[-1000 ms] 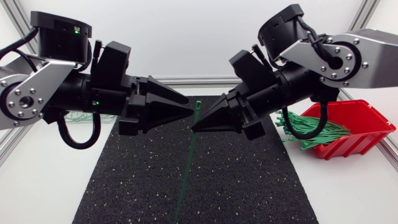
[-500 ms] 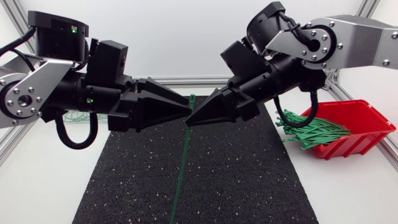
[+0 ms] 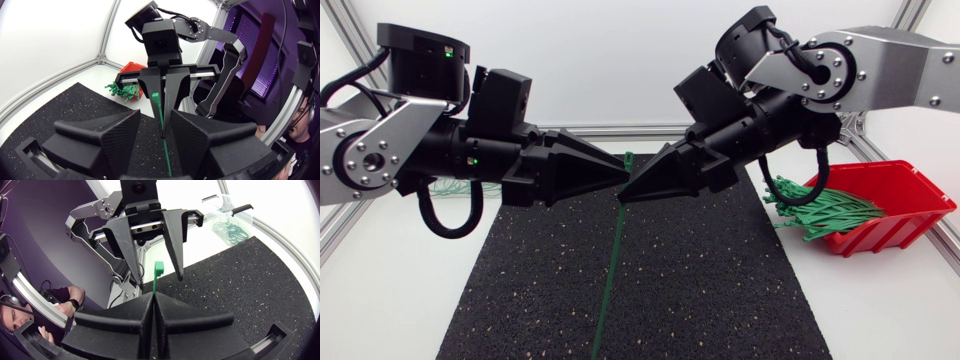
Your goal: Take a green cable tie from the red box, thread the tail through the head to close it, then place it in the transparent bin on the left.
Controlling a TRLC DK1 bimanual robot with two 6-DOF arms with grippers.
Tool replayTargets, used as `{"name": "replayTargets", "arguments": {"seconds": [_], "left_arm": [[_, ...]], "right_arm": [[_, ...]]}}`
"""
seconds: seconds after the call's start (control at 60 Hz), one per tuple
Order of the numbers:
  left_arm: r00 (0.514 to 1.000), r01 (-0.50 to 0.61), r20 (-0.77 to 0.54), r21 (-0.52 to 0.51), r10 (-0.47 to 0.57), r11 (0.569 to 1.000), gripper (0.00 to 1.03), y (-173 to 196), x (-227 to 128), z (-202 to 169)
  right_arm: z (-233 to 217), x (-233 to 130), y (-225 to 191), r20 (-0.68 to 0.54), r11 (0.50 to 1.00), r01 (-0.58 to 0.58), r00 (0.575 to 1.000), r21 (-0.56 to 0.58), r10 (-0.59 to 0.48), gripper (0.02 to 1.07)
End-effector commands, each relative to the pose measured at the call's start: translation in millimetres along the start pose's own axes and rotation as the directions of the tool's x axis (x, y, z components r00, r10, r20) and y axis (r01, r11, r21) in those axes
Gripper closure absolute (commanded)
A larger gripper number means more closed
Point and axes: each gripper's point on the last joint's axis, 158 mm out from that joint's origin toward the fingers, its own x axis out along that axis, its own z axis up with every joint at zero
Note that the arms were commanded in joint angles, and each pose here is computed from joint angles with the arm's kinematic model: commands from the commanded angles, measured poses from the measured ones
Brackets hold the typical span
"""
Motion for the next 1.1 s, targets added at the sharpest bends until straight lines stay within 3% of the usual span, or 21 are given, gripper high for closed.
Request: {"name": "replayTargets", "arguments": {"seconds": [0.0,0.067,0.167,0.633,0.833,1.083], "left_arm": [[1.000,0.002,0.014,-0.010,-0.002,1.000,0.66,3.4,-0.6,6.6],[1.000,0.002,0.015,-0.012,-0.002,1.000,0.66,4.5,0.0,6.5],[1.000,0.002,0.015,-0.017,-0.002,1.000,0.74,6.0,0.9,6.2],[1.000,0.009,0.010,-0.020,-0.009,1.000,0.79,4.5,3.2,4.4],[1.000,0.013,0.010,-0.021,-0.013,1.000,0.99,3.5,4.6,3.9],[1.000,0.026,0.007,-0.028,-0.025,0.999,0.99,-4.0,5.3,4.3]], "right_arm": [[0.3,2.5,-0.1,-0.005,1.000,-0.013,1.000,-0.007,0.013,1.01],[-0.3,2.7,-0.2,-0.005,1.000,-0.013,1.000,-0.007,0.013,1.01],[0.5,2.2,0.5,-0.003,1.000,-0.012,1.000,-0.010,0.012,1.01],[-0.6,3.5,1.7,-0.006,1.000,-0.014,1.000,-0.013,0.014,1.01],[-2.2,4.0,2.6,-0.008,1.000,-0.016,1.000,-0.014,0.016,1.01],[-1.9,3.4,4.8,-0.006,1.000,-0.016,1.000,-0.019,0.016,1.01]]}}
